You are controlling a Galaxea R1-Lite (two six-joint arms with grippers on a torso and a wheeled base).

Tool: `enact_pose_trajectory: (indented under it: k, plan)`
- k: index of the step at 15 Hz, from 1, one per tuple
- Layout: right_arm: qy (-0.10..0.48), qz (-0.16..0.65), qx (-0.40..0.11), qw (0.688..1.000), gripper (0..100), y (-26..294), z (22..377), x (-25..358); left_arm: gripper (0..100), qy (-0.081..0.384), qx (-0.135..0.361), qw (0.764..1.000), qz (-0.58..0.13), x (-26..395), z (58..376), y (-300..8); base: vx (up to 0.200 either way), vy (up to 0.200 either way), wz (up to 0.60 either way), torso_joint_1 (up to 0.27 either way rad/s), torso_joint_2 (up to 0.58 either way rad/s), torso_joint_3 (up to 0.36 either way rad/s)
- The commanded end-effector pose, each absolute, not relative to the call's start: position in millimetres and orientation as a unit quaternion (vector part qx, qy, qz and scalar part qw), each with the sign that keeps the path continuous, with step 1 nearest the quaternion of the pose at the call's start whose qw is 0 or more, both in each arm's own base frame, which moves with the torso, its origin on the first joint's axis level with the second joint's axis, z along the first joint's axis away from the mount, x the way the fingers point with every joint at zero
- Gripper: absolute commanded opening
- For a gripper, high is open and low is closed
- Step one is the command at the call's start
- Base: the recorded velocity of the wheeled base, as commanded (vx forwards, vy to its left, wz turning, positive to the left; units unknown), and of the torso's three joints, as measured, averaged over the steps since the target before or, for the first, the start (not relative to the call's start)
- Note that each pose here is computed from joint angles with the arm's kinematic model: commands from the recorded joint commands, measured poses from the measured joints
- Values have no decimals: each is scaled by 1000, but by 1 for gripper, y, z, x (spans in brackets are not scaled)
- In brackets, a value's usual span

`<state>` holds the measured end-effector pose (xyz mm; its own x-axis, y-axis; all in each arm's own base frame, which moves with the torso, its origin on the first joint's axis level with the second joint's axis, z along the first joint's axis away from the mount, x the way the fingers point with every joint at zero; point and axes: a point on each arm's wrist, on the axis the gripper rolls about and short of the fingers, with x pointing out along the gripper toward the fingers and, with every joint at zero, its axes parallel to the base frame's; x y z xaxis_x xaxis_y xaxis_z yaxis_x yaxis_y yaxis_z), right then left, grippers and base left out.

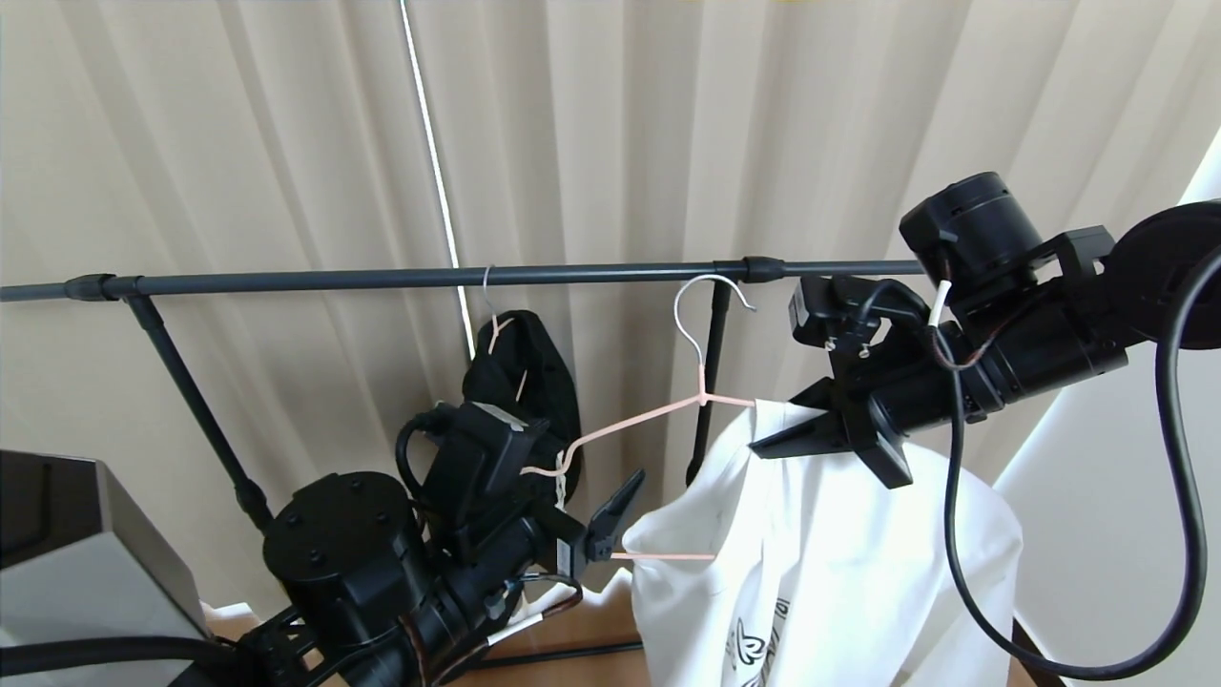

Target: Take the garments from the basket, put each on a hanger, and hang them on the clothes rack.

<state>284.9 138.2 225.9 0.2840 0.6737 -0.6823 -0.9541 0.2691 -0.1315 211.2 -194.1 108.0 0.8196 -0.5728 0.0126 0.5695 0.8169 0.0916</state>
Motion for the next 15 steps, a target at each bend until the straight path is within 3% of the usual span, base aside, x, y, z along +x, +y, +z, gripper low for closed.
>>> enact_pose_trajectory:
  k: [1,10,12,15]
  plan:
    - [256,537,-271,756,0,135,228,285,100,-29,36,955,-294,208,116,-187,0,0,0,0,0,0]
    - [244,501,-284,780,0,118,244,269,100,-42,1,960,-276,187,138,-135,0,0,0,0,0,0]
    - [241,468,-304,794,0,114,242,264,100,-21,9,964,-265,186,130,-125,0,0,0,0,0,0]
    - [212,411,-339,819,0,111,224,258,100,55,22,962,-266,192,118,-131,0,0,0,0,0,0]
